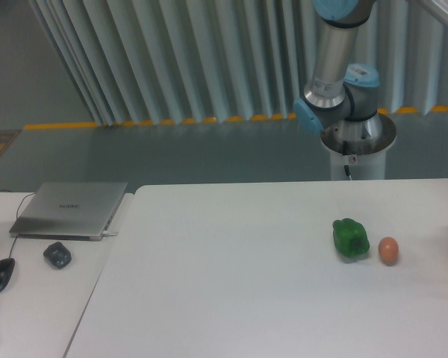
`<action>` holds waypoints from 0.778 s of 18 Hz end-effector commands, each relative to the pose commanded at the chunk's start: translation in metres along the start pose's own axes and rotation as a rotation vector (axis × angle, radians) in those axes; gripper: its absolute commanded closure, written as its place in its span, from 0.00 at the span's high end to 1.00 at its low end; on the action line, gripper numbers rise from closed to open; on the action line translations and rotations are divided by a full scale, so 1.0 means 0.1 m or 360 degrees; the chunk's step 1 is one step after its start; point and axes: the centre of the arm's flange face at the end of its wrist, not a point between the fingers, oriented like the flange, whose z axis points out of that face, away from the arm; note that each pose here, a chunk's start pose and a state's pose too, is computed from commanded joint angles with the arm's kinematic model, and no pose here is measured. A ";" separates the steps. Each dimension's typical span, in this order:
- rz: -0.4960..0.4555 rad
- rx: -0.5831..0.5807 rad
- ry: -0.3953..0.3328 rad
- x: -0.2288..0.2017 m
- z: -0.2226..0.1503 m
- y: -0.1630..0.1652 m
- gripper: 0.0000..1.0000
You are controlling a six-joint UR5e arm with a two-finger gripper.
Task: Place the yellow pepper in a basket
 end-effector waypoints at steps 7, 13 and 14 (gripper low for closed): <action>-0.0252 0.0283 -0.0168 -0.19 -0.33 -0.54 1.00; -0.0249 0.0325 -0.0127 -0.36 -0.79 -1.16 1.00; -0.0225 0.0329 -0.0120 -0.37 -0.84 -1.22 1.00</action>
